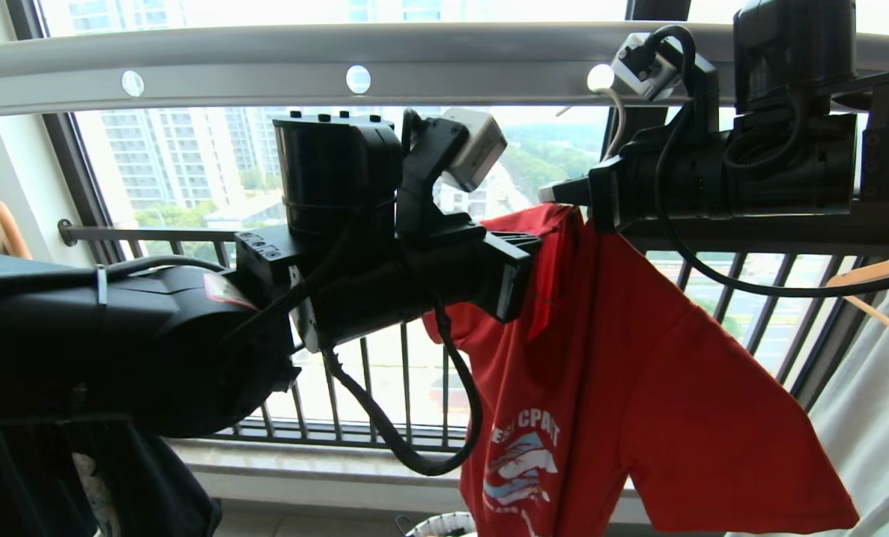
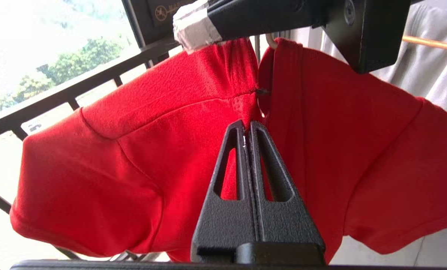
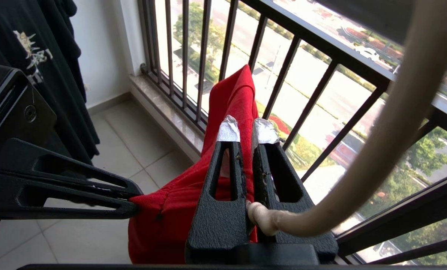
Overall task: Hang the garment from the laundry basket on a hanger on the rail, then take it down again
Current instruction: Take the clothes off the clothes rack
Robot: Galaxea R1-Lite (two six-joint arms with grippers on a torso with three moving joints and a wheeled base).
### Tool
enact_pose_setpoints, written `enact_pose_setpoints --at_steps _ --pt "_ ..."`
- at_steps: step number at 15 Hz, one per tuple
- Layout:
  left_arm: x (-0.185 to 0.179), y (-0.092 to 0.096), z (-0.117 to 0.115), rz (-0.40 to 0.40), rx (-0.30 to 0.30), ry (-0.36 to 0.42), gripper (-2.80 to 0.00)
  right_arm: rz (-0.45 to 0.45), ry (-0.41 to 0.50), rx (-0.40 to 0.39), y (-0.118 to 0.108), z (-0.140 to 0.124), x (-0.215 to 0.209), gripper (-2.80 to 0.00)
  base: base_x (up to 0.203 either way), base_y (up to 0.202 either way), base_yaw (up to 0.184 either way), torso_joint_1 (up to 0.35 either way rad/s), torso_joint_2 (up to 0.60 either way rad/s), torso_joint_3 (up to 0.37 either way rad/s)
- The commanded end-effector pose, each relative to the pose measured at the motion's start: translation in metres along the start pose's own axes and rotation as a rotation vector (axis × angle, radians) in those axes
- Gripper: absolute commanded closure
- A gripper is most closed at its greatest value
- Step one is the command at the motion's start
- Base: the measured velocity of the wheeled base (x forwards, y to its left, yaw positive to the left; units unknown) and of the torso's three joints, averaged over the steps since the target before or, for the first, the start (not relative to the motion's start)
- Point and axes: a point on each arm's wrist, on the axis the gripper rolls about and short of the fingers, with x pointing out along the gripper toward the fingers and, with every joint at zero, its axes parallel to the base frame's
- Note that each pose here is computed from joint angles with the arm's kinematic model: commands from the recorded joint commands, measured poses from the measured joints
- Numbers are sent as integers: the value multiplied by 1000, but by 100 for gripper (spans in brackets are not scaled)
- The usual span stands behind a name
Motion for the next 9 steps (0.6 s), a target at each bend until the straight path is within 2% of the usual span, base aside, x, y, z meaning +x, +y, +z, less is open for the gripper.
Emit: enact_pose_setpoints --at_steps 1,2,3,9 --pt "-10 0 14 27 1 -8 0 0 1 0 0 0 0 0 0 0 0 0 0 0" --pt "-6 1 14 39 1 -10 0 0 1 1 0 0 0 0 0 0 0 0 0 0" --pt "-2 1 13 44 1 -11 -280 0 1 1 0 0 0 0 0 0 0 0 0 0" --pt "-15 1 4 46 -5 39 -280 1 1 1 0 0 1 0 0 0 0 0 0 0"
